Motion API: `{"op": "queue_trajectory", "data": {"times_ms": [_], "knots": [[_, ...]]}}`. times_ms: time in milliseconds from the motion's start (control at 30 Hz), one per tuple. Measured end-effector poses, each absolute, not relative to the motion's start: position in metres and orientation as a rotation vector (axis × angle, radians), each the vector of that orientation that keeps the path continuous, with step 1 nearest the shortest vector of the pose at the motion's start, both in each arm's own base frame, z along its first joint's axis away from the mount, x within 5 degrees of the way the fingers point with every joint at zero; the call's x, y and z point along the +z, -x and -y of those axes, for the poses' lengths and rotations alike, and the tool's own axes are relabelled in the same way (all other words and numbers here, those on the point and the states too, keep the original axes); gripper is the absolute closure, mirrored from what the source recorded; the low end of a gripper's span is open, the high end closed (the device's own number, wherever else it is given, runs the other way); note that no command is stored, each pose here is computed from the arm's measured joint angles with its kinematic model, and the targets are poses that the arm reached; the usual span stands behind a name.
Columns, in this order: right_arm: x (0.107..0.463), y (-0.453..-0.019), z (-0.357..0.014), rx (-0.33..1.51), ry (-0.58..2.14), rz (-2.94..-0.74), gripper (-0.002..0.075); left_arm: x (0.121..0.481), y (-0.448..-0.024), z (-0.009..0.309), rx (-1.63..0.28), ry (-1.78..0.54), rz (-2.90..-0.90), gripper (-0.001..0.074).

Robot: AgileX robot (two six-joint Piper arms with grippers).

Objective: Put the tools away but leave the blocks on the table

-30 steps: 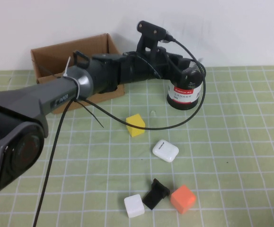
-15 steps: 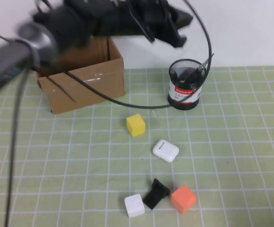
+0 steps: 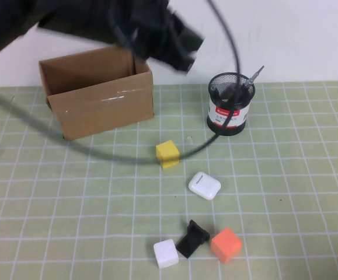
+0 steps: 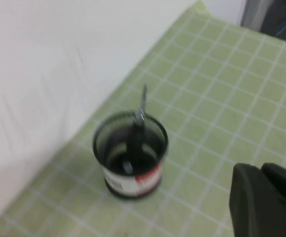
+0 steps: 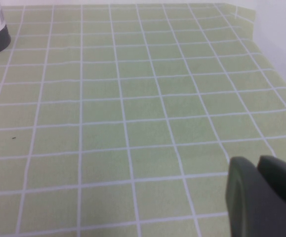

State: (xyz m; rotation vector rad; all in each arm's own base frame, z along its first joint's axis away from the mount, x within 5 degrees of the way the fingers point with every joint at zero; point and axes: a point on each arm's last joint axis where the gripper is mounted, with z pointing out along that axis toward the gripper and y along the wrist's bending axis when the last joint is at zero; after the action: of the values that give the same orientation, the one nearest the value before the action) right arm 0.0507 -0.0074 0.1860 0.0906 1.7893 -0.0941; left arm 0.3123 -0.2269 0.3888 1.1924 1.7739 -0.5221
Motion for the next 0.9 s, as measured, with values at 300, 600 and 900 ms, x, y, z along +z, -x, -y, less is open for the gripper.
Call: {"op": "queue_trajectory", "data": {"times_ms": [300,600,900], "knots": [[0.186,-0.051,0.007,-0.094,-0.091,-1.789,0.0732,0.352,-0.223,0.171,-0.582,-1.028,-1.875,0.0736],[0.186,-0.051,0.007,-0.094,-0.091,-1.789,0.0732,0.335,-0.145,0.126,-0.614,-0.978,-1.841,0.0737],[0.186,-0.051,0.007,-0.094,-0.091,-1.789,0.0732,0.344,-0.122,0.118,-0.661,-1.013,-1.798,0.0738]]}}
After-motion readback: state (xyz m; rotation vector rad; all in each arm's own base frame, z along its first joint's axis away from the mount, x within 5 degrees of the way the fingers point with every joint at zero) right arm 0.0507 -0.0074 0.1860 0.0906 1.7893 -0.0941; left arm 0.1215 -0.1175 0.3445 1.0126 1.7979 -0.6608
